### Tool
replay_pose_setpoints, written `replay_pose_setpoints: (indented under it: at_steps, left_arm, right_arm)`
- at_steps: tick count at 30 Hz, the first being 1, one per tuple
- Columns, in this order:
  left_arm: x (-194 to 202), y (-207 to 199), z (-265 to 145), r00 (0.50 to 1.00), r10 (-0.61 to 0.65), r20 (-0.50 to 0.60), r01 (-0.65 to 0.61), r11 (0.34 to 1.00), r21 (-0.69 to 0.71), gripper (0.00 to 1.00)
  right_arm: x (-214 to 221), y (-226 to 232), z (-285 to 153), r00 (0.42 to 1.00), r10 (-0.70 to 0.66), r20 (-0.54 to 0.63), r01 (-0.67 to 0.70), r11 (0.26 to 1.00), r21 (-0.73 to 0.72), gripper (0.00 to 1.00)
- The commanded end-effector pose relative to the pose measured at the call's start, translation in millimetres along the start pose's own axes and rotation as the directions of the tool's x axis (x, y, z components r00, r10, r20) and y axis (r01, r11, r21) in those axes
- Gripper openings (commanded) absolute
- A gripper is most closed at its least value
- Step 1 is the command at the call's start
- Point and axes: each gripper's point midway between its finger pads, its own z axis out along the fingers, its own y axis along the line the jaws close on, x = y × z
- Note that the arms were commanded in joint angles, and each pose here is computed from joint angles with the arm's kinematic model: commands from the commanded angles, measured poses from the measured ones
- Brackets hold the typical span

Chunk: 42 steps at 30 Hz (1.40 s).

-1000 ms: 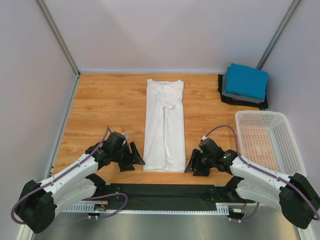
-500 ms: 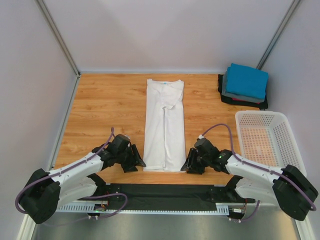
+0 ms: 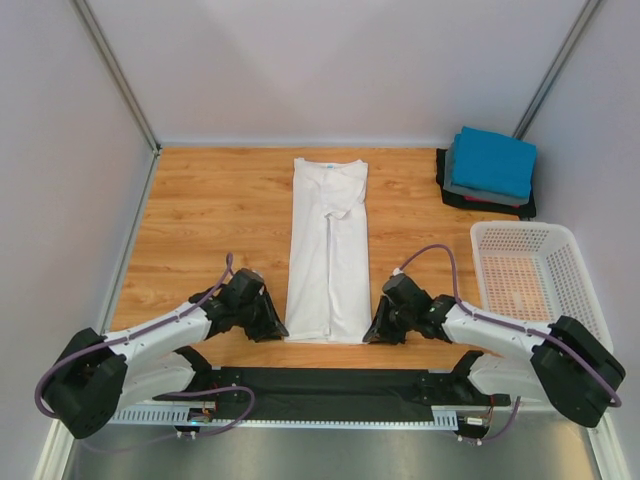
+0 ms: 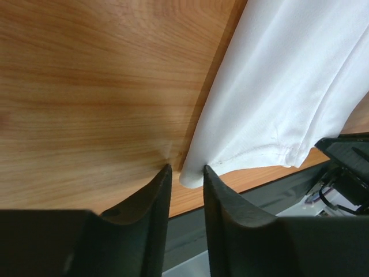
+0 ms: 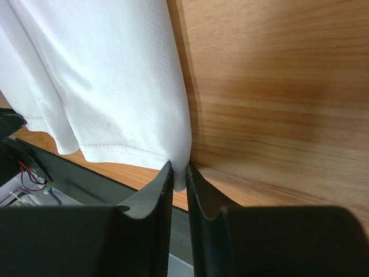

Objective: Fold and stack the t-shirts
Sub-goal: Fold the tshirt

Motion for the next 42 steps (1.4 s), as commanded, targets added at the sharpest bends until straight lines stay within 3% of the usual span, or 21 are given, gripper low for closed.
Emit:
replay_pose_setpoints:
  at_steps: [1, 2, 3, 4, 7, 16, 22, 27, 32, 42]
  left_arm:
    - [-4, -2, -1, 1.0, 0.006, 0.014, -0.006, 1.0, -0.024, 0.34]
    - [-5, -3, -1, 1.0, 0.008, 0.015, -0.007, 1.0, -0.026, 0.29]
    - [-4, -1, 0, 1.0, 0.008, 0.009, -0.007, 0.999, -0.038, 0.1]
    - [-4, -1, -1, 1.0, 0.006, 0.003, -0.006, 0.999, -0.049, 0.0]
    - [-6, -3, -4, 1.0, 0.022, 0.005, -0.022, 0.998, -0.065, 0.0]
    - [-39, -59, -40, 0.99, 0.102, 0.093, -0.1, 0.995, -0.02, 0.0]
    - [-79, -96, -64, 0.966, 0.186, 0.179, -0.177, 0.982, -0.064, 0.0]
    - [-120, -115, -65, 0.961, 0.178, 0.212, -0.166, 0.984, -0.072, 0.0]
    - [-166, -146, -71, 0.95, 0.177, 0.257, -0.17, 0.984, -0.052, 0.0]
    - [-219, -148, -43, 0.959, 0.129, 0.252, -0.104, 0.988, -0.113, 0.0]
  right_arm:
    - [-6, -2, 1, 0.999, -0.023, 0.025, 0.022, 0.999, 0.033, 0.15]
    - [-8, 2, 0, 0.999, -0.024, 0.028, 0.023, 0.999, 0.028, 0.13]
    - [-8, 3, 0, 0.999, -0.024, 0.029, 0.023, 0.999, 0.028, 0.11]
    - [-9, 4, -1, 0.999, -0.021, 0.031, 0.02, 0.999, 0.029, 0.06]
    - [-12, 12, -6, 0.999, -0.024, 0.036, 0.023, 1.0, 0.022, 0.0]
    - [-26, 39, -31, 0.997, -0.019, 0.073, 0.021, 1.0, -0.016, 0.0]
    - [-73, 65, -57, 0.988, -0.036, 0.151, 0.041, 0.999, -0.036, 0.01]
    - [-125, 88, -70, 0.979, -0.058, 0.197, 0.069, 0.996, -0.051, 0.0]
    - [-177, 104, -67, 0.974, -0.122, 0.19, 0.133, 0.99, -0.045, 0.0]
    - [-244, 102, -35, 0.986, -0.093, 0.139, 0.099, 0.994, -0.04, 0.0]
